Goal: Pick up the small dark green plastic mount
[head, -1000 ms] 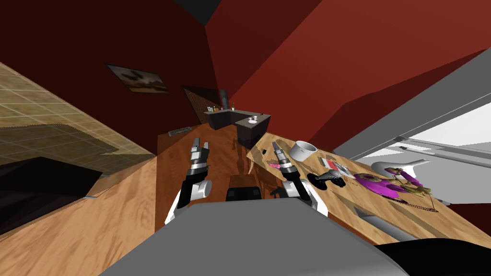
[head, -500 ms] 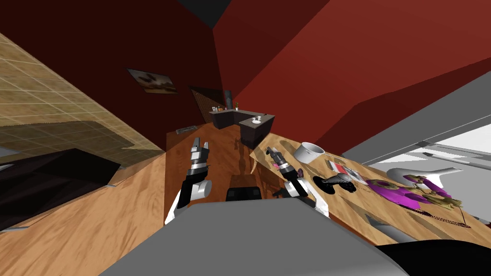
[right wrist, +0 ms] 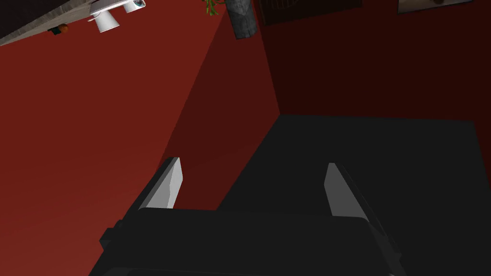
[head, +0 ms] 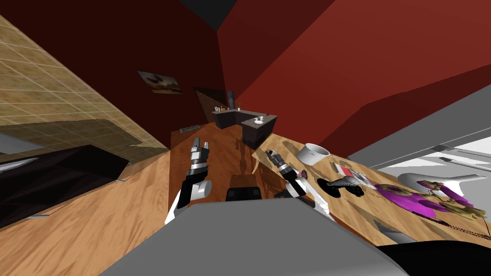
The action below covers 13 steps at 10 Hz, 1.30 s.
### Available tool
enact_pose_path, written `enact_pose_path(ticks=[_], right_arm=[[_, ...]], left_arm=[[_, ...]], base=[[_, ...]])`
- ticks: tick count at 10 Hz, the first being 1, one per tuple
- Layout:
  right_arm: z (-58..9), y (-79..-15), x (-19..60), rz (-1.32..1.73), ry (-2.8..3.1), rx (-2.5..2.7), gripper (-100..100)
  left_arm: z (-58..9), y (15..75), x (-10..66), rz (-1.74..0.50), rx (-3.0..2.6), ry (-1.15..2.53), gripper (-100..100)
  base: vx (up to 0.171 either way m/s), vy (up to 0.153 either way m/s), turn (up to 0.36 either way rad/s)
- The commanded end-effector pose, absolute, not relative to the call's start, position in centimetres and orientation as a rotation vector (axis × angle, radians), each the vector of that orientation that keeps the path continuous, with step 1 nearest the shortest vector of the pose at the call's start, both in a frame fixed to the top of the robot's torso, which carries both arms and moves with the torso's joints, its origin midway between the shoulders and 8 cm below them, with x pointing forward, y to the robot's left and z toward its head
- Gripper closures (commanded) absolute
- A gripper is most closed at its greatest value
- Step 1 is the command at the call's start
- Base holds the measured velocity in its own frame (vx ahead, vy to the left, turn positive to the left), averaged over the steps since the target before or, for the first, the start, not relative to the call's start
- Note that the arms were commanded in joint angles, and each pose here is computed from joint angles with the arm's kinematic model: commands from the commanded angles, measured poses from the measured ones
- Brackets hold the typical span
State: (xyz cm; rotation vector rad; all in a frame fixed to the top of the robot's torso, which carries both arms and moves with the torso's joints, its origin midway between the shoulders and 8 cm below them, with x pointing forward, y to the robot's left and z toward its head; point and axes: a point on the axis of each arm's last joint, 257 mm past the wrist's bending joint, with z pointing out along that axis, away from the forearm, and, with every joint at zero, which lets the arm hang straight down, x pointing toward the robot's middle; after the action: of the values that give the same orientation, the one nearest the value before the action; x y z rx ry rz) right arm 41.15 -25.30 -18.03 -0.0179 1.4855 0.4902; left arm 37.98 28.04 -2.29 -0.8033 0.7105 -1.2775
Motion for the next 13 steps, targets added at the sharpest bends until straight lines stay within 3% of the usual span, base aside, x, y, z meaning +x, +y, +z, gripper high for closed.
enact_pose_path(ticks=[1, 13], right_arm=[[-20.1, -25.7, 41.1, 0.417, 1.538, -0.101, -100], [-32.0, -29.6, 38.9, 0.047, 1.762, -0.667, -100]], left_arm=[[-2.3, 28.0, 38.0, -1.278, -0.803, 0.71, 0], [-2.3, 28.0, 38.0, -1.277, -0.803, 0.711, 0]], base=[[0.007, 0.04, 0.105], [0.032, 0.032, 0.075]])
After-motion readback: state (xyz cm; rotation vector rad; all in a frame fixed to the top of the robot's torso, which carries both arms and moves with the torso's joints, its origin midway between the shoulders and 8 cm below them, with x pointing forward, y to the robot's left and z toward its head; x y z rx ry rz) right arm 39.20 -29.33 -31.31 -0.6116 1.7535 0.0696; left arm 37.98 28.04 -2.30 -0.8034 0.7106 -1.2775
